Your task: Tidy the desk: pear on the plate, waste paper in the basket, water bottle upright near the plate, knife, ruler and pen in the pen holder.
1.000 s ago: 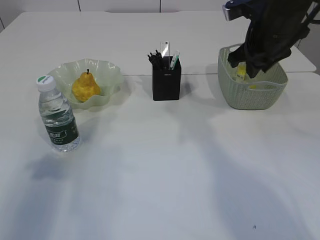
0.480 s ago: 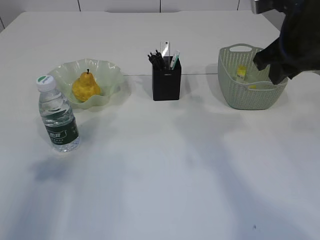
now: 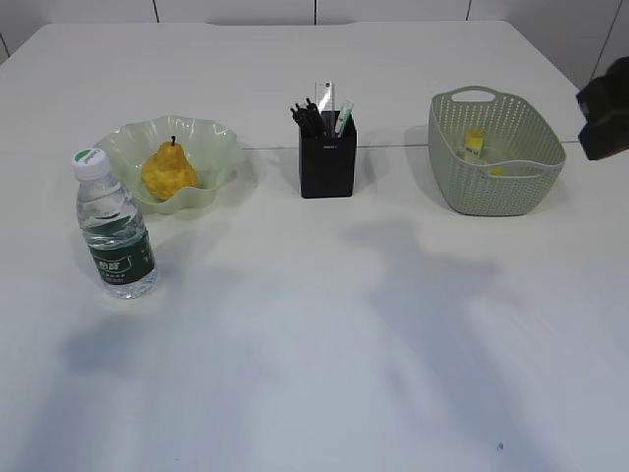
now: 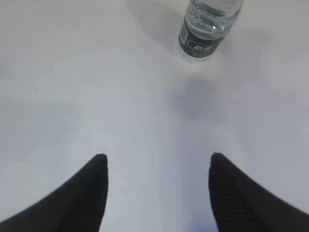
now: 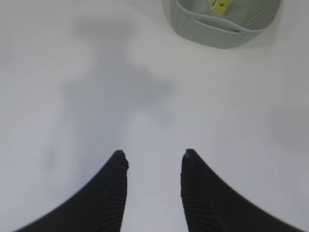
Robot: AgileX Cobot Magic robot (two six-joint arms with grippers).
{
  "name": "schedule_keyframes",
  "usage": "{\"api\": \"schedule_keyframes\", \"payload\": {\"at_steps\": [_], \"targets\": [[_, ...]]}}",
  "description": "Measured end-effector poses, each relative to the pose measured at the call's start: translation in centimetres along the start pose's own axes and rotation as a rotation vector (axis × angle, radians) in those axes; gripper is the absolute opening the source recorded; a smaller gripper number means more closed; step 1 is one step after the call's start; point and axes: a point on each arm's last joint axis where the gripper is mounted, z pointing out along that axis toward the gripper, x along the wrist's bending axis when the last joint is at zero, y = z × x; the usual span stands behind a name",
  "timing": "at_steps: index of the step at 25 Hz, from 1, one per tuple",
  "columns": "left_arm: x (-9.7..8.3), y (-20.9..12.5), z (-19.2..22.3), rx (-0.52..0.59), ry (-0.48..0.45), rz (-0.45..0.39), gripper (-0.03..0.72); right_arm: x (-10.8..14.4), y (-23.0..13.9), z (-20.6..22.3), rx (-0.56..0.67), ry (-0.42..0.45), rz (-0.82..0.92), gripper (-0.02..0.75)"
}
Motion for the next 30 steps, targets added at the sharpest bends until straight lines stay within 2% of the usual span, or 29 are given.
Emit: {"api": "schedule_keyframes", "payload": {"at_steps": [5, 12, 19, 26, 30], "targets": [[-0.2, -1.0, -1.8, -0.019, -0.002, -0.009, 0.465, -0.3, -2.6, -1.5, -0.022, -0.026, 0.01, 0.283], [-0.4, -3.1, -5.1, -0.101, -0.001, 0.003, 0.465, -0.5, -5.2, -4.3, -0.088, -0.026, 0.061, 0.283], [0.0, -6.7, -8.4, -0.128, 0.058, -0.023, 0.465, -1.0, -8.6, -9.7, -0.216, -0.022, 0.163, 0.283], [-0.2, -11.2, -12.3, -0.331, 0.054, -0.015, 0.465, -1.7, -13.2, -13.9, -0.256, -0.062, 0.191, 0.283], [-0.3, -13.1, -13.6, -0.425, 0.052, -0.011, 0.465, -1.9, -15.3, -15.8, -0.334, -0.069, 0.205, 0.283]]}}
